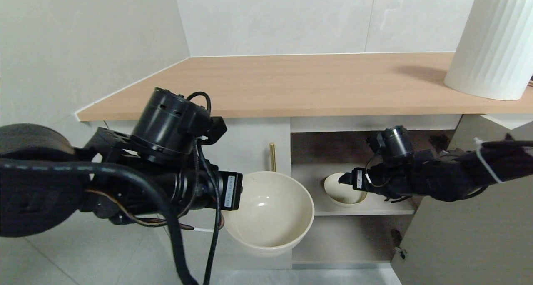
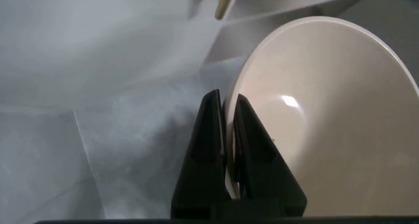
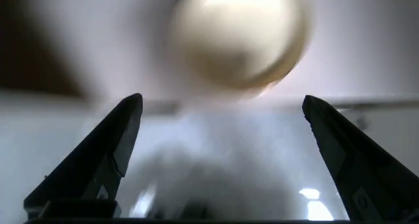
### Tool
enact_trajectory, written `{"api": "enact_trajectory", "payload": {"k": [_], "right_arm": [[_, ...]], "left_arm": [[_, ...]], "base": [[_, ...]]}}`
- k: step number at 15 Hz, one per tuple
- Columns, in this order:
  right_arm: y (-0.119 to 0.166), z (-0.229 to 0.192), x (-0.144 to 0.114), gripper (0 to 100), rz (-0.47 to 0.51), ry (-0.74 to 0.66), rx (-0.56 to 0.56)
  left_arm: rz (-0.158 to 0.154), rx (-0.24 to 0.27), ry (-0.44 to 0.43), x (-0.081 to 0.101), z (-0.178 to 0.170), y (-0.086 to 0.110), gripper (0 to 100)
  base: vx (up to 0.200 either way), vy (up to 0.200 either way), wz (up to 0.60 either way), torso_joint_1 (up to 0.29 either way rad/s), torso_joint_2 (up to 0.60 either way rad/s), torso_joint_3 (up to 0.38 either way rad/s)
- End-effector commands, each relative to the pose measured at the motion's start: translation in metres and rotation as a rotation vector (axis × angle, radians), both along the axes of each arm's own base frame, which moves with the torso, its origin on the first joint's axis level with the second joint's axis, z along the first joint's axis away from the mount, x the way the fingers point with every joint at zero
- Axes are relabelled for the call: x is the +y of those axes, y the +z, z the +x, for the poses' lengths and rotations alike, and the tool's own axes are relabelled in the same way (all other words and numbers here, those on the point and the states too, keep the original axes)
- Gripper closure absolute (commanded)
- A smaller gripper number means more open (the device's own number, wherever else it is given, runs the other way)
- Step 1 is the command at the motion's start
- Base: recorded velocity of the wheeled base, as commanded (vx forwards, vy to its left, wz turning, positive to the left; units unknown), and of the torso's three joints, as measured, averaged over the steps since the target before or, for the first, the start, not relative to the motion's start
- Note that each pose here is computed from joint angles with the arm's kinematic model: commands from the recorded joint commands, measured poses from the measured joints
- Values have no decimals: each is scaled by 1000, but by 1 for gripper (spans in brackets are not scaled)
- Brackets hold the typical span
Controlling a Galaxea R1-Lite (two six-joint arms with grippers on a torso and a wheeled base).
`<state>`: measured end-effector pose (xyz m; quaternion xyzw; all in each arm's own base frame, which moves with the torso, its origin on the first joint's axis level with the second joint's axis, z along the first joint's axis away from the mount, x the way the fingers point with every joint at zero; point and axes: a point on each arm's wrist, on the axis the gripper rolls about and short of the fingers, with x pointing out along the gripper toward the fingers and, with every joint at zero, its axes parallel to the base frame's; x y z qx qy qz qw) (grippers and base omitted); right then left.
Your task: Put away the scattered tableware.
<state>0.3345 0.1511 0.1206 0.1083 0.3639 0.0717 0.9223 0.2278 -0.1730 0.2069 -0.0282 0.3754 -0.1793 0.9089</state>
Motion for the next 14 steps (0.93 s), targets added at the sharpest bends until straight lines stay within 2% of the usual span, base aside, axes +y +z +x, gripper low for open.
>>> {"api": "enact_trajectory", "payload": {"k": [1, 2, 3, 7, 9, 14], "right_arm": [[66, -56, -6, 0, 101, 154, -37], [75, -66, -6, 0, 126, 198, -24], [83, -80, -4, 0, 144, 256, -7], [82, -105, 16, 0, 125, 367, 51], [68, -103, 29, 0, 99, 394, 96], [49, -98, 42, 0, 72, 410, 157]], "left_arm": [[92, 14, -13, -31, 13, -35, 100], [134, 14, -5, -37, 15, -44, 100], [155, 17, -9, -44, 15, -51, 100], [131, -22, -40, -58, 11, -51, 100], [133, -32, -41, -61, 10, -52, 100], [129, -41, -42, -63, 7, -50, 100]], "base": [[0, 0, 0, 0, 0, 0], [0, 0, 0, 0, 0, 0], [0, 0, 0, 0, 0, 0], [0, 0, 0, 0, 0, 0], [0, 0, 0, 0, 0, 0], [0, 0, 0, 0, 0, 0]]}}
